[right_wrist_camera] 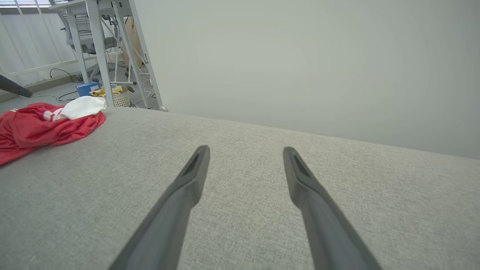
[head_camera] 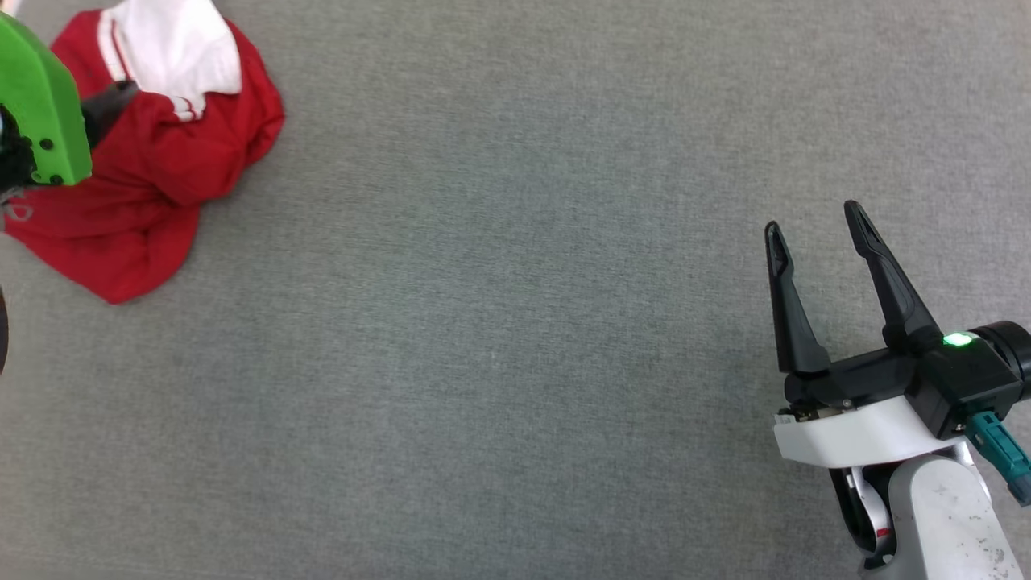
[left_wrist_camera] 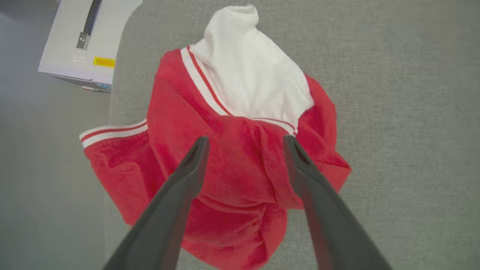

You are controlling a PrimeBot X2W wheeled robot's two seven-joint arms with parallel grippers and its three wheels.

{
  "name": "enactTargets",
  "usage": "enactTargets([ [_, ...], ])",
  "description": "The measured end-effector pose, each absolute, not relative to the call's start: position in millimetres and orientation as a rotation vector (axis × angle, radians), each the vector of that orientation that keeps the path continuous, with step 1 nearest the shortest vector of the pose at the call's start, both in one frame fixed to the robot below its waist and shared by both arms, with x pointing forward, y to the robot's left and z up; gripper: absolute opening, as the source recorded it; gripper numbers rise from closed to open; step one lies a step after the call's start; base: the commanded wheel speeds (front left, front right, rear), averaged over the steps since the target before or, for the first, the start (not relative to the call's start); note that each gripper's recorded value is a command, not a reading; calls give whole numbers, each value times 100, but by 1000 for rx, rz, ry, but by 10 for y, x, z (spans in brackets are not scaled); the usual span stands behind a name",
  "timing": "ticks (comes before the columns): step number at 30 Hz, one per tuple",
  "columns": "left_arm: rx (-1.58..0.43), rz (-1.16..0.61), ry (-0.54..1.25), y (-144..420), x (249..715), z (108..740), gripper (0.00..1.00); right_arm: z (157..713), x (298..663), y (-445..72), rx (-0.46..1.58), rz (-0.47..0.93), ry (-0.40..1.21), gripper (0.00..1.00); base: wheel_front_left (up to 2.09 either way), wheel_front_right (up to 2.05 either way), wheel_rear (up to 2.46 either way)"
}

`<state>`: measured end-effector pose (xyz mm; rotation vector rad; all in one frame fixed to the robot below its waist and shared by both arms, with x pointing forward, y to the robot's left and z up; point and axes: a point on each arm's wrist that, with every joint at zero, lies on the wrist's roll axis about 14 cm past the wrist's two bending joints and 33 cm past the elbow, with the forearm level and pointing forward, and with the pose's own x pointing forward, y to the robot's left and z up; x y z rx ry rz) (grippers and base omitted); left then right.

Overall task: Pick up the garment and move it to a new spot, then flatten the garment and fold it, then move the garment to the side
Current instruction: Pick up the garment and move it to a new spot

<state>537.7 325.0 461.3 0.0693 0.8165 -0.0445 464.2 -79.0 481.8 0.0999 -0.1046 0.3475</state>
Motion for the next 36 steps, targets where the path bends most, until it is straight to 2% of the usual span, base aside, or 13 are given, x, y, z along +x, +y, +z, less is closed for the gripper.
enactTargets([
  [8, 104, -81, 1130, 3144, 5180, 3879, 100, 4633, 4731, -894, 92, 319, -71, 100, 0, 0, 0],
  [15, 76, -76, 1217, 3089, 5161, 3521, 100, 4499, 4759, -965, 86, 300, -41, 100, 0, 0, 0],
  [16, 76, -76, 1218, 3084, 5167, 3502, 64, 4497, 4759, -977, 85, 297, -40, 100, 0, 0, 0],
  [17, 84, -77, 1214, 3084, 5170, 3499, 2, 4506, 4760, -990, 86, 294, -42, 100, 0, 0, 0],
  [24, 135, -113, 1069, 3008, 5279, 3730, 0, 4672, 4742, -1032, 90, 282, -77, 100, 0, 0, 0],
  [25, 157, -146, 966, 2926, 5345, 3967, 0, 4742, 4686, -1018, 97, 285, -85, 100, 0, 0, 0],
  [36, 326, -399, 569, 2169, 5432, 5122, 0, 5165, 4489, -913, 134, 315, -168, 100, 0, 0, 0],
])
